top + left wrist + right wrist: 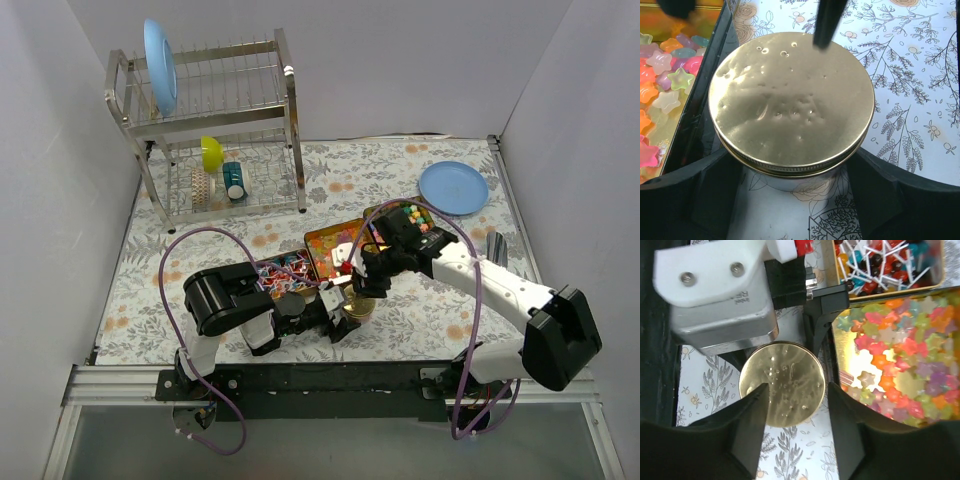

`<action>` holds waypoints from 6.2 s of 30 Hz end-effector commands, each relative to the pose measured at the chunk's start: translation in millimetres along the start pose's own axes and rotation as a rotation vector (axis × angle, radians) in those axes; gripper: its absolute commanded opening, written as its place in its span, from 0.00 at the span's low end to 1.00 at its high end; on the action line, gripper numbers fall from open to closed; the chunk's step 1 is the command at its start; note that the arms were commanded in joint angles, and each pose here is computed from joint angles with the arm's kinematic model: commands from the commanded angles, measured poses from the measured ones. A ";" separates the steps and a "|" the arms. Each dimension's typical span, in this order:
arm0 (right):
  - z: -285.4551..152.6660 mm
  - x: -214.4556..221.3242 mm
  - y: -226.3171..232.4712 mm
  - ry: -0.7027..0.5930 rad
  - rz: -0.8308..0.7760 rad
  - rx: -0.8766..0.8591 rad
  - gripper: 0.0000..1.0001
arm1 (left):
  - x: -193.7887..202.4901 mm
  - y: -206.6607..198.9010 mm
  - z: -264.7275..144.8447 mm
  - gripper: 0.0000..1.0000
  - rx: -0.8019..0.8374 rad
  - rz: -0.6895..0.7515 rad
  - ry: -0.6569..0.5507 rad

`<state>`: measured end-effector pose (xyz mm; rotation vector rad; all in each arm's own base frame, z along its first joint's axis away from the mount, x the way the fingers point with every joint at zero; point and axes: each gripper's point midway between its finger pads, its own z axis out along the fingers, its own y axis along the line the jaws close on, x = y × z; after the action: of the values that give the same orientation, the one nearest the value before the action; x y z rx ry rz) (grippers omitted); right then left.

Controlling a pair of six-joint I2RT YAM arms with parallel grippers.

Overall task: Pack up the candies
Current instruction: Screw the bottle lid onto the packing bottle.

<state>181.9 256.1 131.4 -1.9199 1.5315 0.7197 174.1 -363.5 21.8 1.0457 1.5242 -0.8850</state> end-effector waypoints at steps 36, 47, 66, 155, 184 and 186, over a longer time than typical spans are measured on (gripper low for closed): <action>-0.1 21.6 -2.7 0.077 -0.386 -0.313 0.98 | 56.1 -5.1 -17.6 0.00 0.013 -0.025 0.205; 5.4 33.7 27.7 0.084 -0.452 -0.491 0.98 | 57.0 -4.4 -17.3 0.00 0.008 -0.028 0.207; 35.1 40.3 23.2 0.101 -0.426 -0.483 0.98 | 58.4 -5.1 -16.3 0.00 0.011 -0.035 0.210; 27.5 30.0 23.6 0.021 -0.422 -0.453 0.98 | 58.6 -2.4 -18.0 0.00 -0.005 -0.025 0.209; 47.3 58.3 33.2 0.073 0.001 -0.255 0.37 | 59.2 0.4 -16.9 0.00 -0.021 -0.026 0.209; 49.5 57.7 33.5 0.069 0.058 -0.242 0.35 | 58.7 0.7 -16.8 0.00 -0.022 -0.024 0.208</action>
<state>159.7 244.9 73.0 -2.2341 1.3496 0.8648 165.3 -369.0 21.3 1.0870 1.5009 -0.9151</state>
